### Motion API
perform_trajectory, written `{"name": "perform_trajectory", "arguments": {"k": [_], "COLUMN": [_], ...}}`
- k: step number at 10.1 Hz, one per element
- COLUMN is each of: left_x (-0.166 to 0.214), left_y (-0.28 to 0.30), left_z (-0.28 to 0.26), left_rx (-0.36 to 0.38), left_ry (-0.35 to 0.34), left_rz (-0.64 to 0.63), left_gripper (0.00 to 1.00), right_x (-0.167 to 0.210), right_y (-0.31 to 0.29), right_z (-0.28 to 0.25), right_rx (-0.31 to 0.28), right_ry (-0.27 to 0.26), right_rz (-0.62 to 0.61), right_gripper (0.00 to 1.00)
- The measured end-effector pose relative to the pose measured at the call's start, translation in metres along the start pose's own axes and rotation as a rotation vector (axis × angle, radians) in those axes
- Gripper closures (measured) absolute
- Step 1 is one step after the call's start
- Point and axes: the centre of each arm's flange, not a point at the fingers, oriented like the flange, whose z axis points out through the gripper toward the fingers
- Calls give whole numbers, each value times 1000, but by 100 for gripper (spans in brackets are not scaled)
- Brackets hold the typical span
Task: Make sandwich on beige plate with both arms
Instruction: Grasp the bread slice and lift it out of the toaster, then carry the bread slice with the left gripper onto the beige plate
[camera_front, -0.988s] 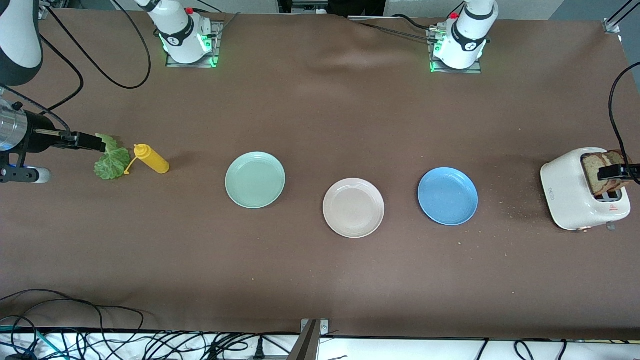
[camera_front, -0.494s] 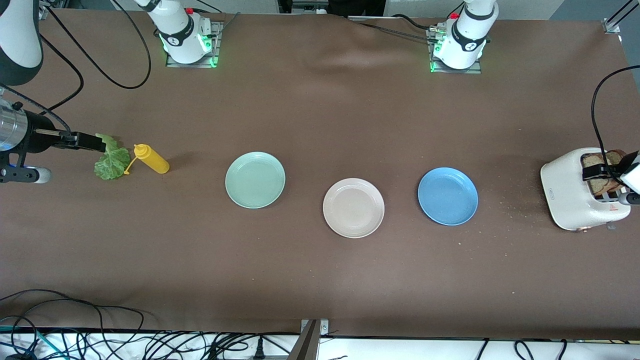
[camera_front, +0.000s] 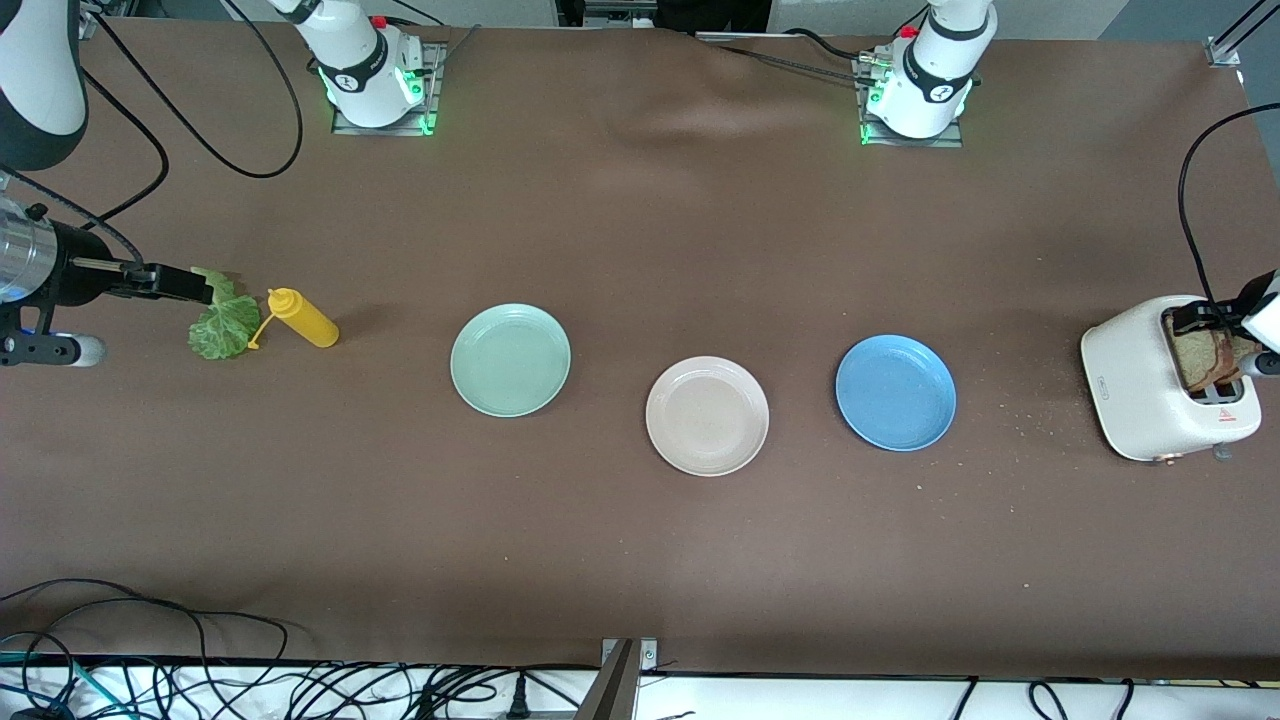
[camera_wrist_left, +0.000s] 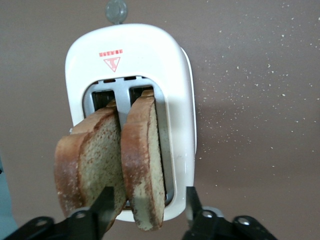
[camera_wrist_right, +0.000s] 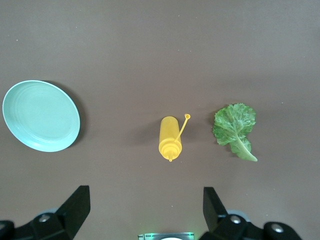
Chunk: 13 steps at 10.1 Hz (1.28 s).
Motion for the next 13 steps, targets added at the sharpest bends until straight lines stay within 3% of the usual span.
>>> {"name": "perform_trajectory", "arguments": {"k": [1, 3, 7, 10, 13], "left_x": [-1, -1, 6, 20, 29], "left_y": [-1, -1, 10, 49, 115], "left_z": [1, 1, -16, -50, -90], "left_rx": [1, 1, -11, -156, -358], "left_ry": [2, 4, 40, 60, 78], "left_rz": [-3, -2, 2, -8, 20], "left_gripper": [58, 85, 88, 91, 92], "right_x": [0, 0, 0, 0, 0], "right_y": [0, 0, 0, 0, 0], "right_z": [0, 0, 0, 0, 1], "right_rx": [0, 0, 0, 0, 0], "right_ry": [0, 0, 0, -1, -1], "right_rz": [0, 0, 0, 1, 0], "right_gripper": [0, 0, 0, 0, 0]}}
